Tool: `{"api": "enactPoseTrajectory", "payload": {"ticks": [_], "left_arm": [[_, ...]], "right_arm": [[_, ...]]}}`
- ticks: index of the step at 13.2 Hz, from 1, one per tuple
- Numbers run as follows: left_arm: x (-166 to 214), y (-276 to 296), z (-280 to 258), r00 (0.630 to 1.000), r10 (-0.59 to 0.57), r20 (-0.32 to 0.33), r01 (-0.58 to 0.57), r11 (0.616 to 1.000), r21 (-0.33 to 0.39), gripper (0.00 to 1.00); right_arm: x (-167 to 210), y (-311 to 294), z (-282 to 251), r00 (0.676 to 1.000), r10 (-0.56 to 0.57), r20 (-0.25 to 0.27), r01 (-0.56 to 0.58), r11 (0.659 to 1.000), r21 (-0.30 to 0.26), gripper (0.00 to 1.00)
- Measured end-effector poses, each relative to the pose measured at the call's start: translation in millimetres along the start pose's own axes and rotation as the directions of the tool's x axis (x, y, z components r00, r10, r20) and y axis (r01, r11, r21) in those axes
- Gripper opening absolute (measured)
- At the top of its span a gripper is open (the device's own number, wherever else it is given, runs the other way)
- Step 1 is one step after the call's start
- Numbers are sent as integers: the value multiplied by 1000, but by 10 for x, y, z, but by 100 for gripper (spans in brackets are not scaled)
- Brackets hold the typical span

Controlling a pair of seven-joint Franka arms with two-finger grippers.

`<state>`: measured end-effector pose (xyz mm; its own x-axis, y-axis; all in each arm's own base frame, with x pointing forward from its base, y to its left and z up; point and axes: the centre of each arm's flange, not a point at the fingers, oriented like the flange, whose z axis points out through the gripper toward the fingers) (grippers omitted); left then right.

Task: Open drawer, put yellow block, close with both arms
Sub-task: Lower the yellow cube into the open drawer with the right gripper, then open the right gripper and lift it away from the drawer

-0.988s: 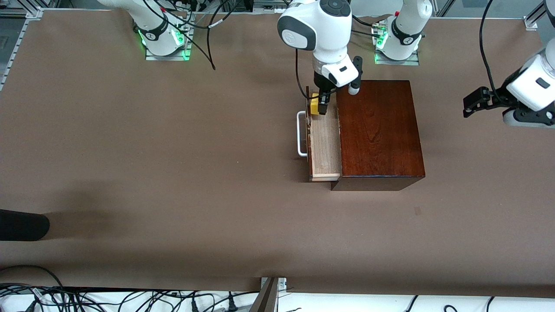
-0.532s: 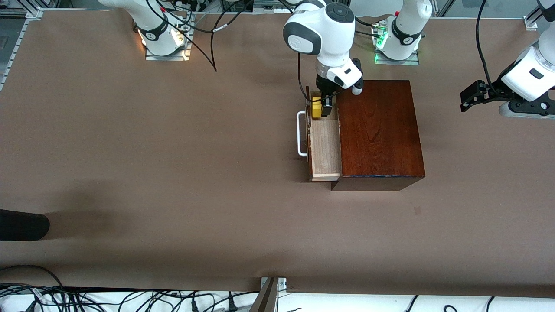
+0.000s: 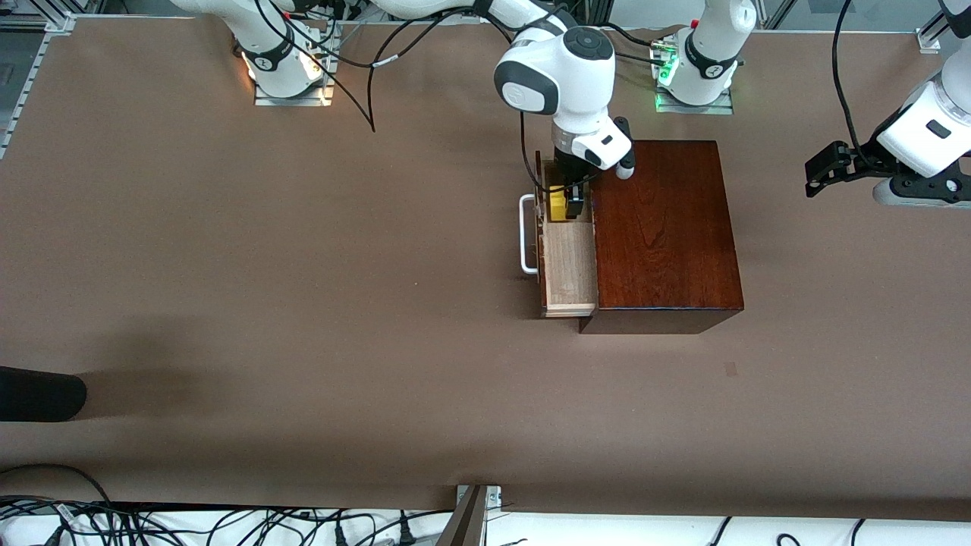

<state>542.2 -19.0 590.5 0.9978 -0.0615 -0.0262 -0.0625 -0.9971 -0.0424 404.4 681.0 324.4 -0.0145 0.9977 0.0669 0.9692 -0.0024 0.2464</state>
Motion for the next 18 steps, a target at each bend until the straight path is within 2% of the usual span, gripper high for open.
{"api": "enactPoseTrajectory", "payload": {"ticks": [8, 9, 12, 13, 15, 18], "left_arm": [[0, 32, -1, 1000, 6, 1, -6, 1000, 0, 100], [0, 37, -1, 1000, 7, 0, -7, 1000, 0, 100], [1, 47, -1, 1000, 8, 0, -8, 1000, 0, 100], [2, 48, -1, 1000, 9, 0, -9, 1000, 0, 100], [10, 50, -6, 1000, 9, 0, -9, 1000, 0, 100], [20, 62, 3, 1000, 12, 5, -12, 1000, 0, 100]], "right_arm": [[-38, 44, 143, 998, -59, 7, 59, 998, 3, 56], [-62, 53, 161, 998, -57, 20, 57, 998, 9, 63], [-151, 137, 149, 997, -43, 61, 42, 999, 26, 95], [-150, 185, 29, 998, -30, 55, 28, 999, 29, 100], [-140, 325, -435, 1000, 21, 12, -21, 999, 50, 100], [-264, 623, -1574, 986, 150, -74, -147, 988, 55, 100]]}}
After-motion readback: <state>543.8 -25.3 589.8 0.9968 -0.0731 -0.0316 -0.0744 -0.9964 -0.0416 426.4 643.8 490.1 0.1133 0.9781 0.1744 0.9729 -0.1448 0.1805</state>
